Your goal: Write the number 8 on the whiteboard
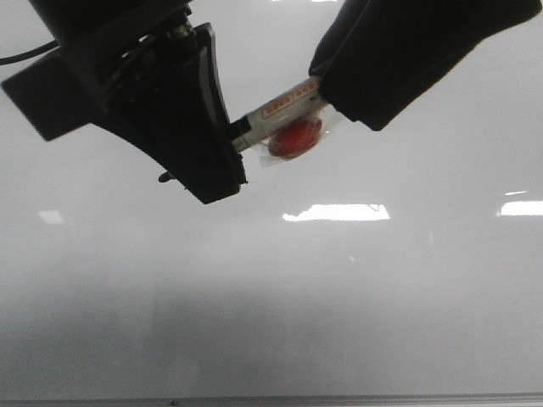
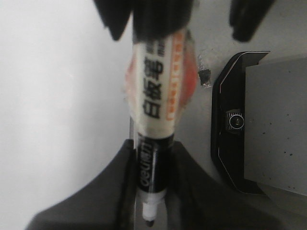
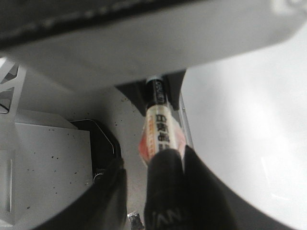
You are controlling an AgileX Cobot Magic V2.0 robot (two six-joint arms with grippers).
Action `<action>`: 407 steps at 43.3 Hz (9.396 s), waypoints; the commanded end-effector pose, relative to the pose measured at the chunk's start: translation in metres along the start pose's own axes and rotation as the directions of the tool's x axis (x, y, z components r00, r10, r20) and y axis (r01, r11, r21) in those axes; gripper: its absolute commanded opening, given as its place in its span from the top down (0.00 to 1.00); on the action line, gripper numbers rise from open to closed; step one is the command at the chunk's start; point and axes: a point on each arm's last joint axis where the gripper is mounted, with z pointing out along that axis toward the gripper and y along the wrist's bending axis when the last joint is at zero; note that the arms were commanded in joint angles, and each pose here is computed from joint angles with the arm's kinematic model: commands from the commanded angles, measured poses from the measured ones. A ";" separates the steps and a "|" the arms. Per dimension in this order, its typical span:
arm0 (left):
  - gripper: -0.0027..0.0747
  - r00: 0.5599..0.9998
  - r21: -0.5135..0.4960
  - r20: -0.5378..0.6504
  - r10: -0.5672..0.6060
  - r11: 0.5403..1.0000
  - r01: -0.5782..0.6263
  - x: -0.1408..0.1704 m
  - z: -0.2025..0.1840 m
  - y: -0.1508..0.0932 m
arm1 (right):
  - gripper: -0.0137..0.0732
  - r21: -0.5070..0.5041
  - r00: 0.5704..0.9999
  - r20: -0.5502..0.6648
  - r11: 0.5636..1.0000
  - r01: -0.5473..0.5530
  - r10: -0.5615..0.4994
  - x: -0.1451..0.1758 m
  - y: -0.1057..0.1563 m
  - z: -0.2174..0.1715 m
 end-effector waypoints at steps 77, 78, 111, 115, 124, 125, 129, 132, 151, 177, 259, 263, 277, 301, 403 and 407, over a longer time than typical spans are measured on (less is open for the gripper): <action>0.42 0.866 -0.307 0.377 -0.328 0.838 0.451 0.066 -0.127 -0.014 | 0.95 0.496 0.750 0.529 0.572 -0.653 0.397 0.039 -0.056 -0.087; 0.42 0.866 -0.307 0.377 -0.328 0.838 0.451 0.066 -0.127 -0.014 | 0.95 0.496 0.750 0.527 0.572 -0.653 0.400 0.038 -0.060 -0.086; 0.42 0.865 -0.306 0.378 -0.329 0.838 0.452 0.065 -0.127 -0.014 | 0.95 0.512 0.761 0.358 0.568 -0.645 0.541 0.056 -0.098 -0.057; 0.42 0.865 -0.306 0.378 -0.329 0.838 0.452 0.065 -0.127 -0.014 | 0.95 0.498 0.761 0.328 0.582 -0.642 0.559 0.063 -0.091 -0.041; 0.42 0.865 -0.307 0.379 -0.328 0.837 0.452 0.065 -0.127 -0.014 | 0.95 0.486 0.792 0.351 0.626 -0.610 0.499 0.049 -0.090 -0.012; 0.42 0.865 -0.307 0.379 -0.328 0.837 0.452 0.065 -0.127 -0.014 | 0.95 0.490 0.794 0.366 0.625 -0.607 0.484 0.046 -0.092 -0.013; 0.42 0.865 -0.307 0.379 -0.328 0.837 0.452 0.065 -0.127 -0.014 | 0.95 0.496 0.783 0.415 0.607 -0.621 0.463 0.036 -0.099 -0.024; 0.42 0.865 -0.307 0.379 -0.328 0.837 0.452 0.065 -0.127 -0.014 | 0.95 0.508 0.774 0.432 0.584 -0.633 0.463 0.037 -0.105 -0.037; 0.42 0.865 -0.308 0.381 -0.327 0.837 0.453 0.065 -0.127 -0.014 | 0.95 0.509 0.781 0.458 0.595 -0.622 0.424 0.023 -0.105 -0.051; 0.42 0.897 -0.192 0.383 -0.222 0.930 0.312 0.048 -0.108 -0.013 | 0.95 0.302 0.968 0.110 0.920 -0.251 0.228 0.028 0.025 -0.073; 0.95 0.965 -0.295 0.123 -0.232 0.920 0.259 -0.010 -0.067 -0.004 | 0.27 0.419 0.929 0.041 0.838 -0.349 0.367 0.047 0.042 -0.107; 0.95 0.925 -0.436 0.112 -0.362 0.819 0.373 0.006 -0.088 -0.001 | 0.27 0.500 0.894 0.083 0.757 -0.420 0.441 0.055 0.042 -0.119; 0.95 0.726 -0.596 0.338 -0.599 0.462 0.657 0.071 -0.149 0.014 | 0.27 0.551 0.881 0.118 0.707 -0.443 0.459 0.059 0.046 -0.130; 0.95 0.332 -0.415 0.686 -0.647 0.026 0.909 0.200 -0.113 0.043 | 0.27 0.550 0.880 0.117 0.708 -0.444 0.460 0.060 0.046 -0.129; 0.55 0.509 -0.395 0.612 -0.605 0.323 0.860 0.131 -0.175 -0.064 | 0.27 0.539 0.797 0.325 0.593 -0.598 0.508 0.069 0.078 -0.148; 0.55 0.501 -0.382 0.616 -0.608 0.326 0.865 0.130 -0.175 -0.064 | 0.27 0.539 0.797 0.327 0.592 -0.599 0.507 0.069 0.078 -0.148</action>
